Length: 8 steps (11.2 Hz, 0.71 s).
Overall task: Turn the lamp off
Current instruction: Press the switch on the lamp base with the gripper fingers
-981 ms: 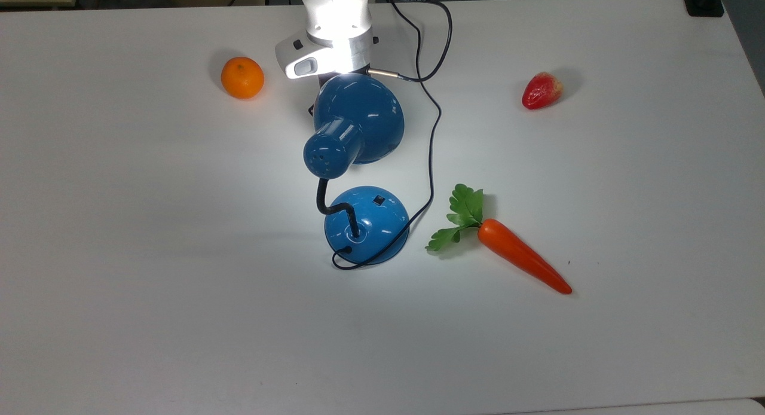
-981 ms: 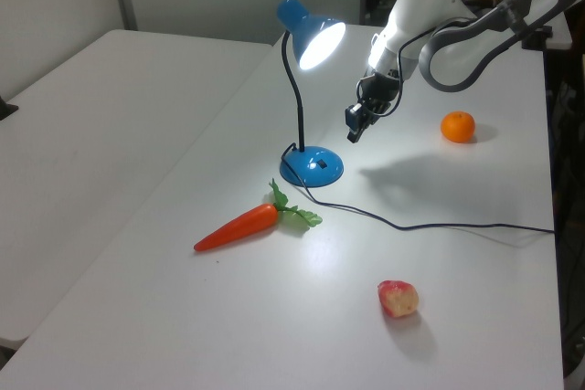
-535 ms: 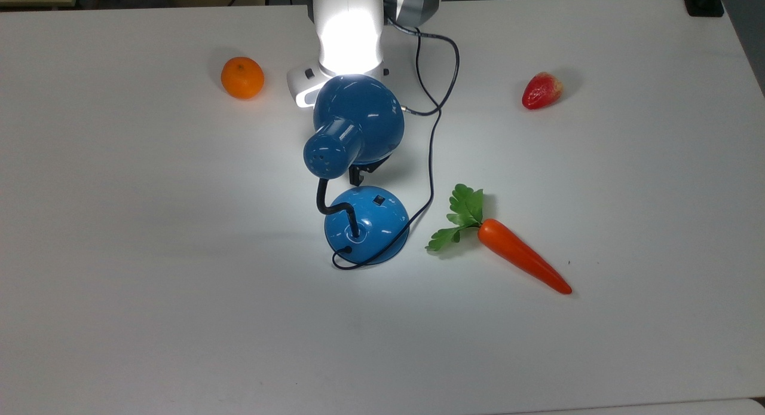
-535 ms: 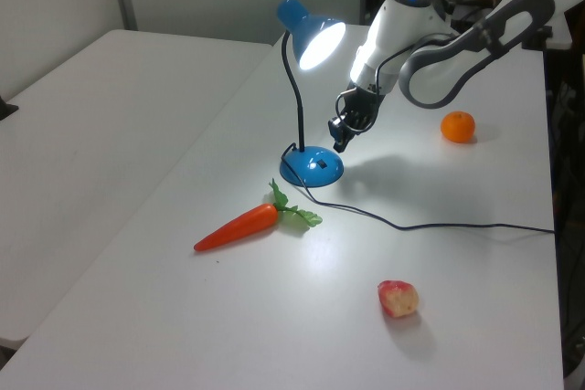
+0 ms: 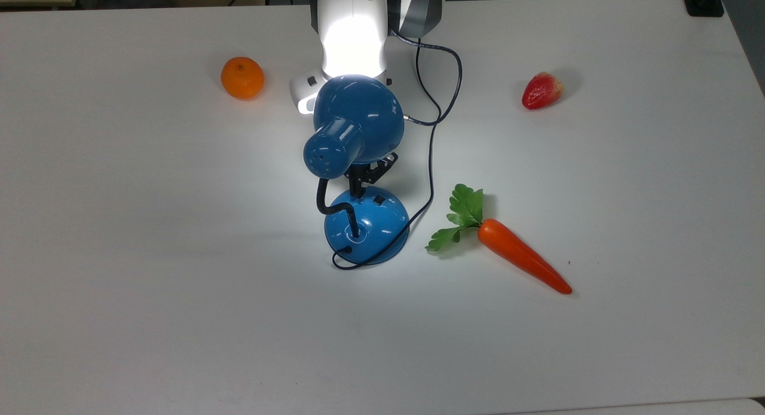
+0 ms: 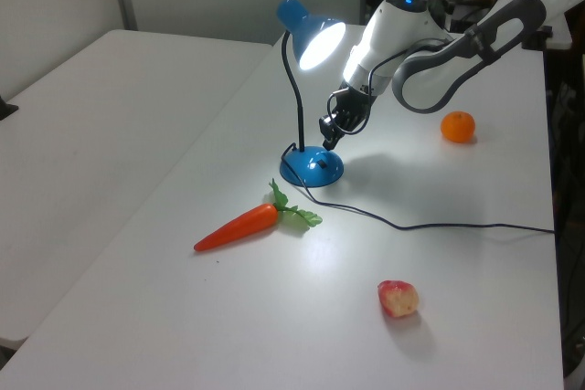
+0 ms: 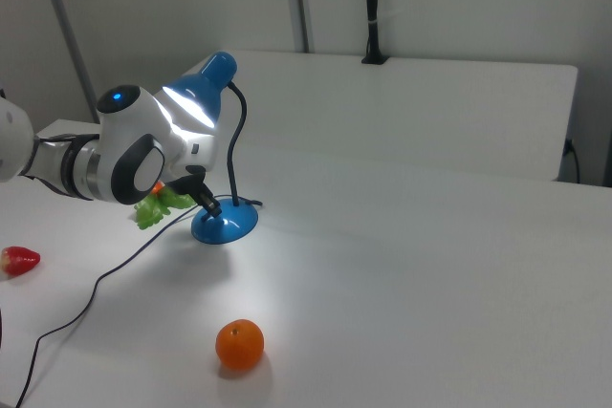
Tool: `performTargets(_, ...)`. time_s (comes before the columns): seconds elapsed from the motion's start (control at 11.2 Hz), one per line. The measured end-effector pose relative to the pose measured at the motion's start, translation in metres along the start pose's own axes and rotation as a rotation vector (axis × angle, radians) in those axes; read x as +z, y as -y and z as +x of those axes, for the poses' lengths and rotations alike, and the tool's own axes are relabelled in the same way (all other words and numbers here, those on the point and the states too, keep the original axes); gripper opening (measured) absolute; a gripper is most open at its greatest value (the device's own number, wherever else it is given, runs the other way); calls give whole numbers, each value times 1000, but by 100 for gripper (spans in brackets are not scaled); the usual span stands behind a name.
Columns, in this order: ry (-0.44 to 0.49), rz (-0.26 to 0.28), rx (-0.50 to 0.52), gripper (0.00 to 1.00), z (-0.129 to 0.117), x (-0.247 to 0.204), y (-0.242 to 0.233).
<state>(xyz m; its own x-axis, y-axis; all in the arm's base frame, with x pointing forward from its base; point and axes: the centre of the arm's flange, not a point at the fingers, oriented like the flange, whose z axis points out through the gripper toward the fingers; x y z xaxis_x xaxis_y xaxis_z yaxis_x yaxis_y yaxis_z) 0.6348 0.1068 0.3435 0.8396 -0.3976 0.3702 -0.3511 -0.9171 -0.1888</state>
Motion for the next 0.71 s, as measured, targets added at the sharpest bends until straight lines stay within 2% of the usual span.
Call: performTargets(0.71, 2, 7, -21, 11, -16, -1, 25)
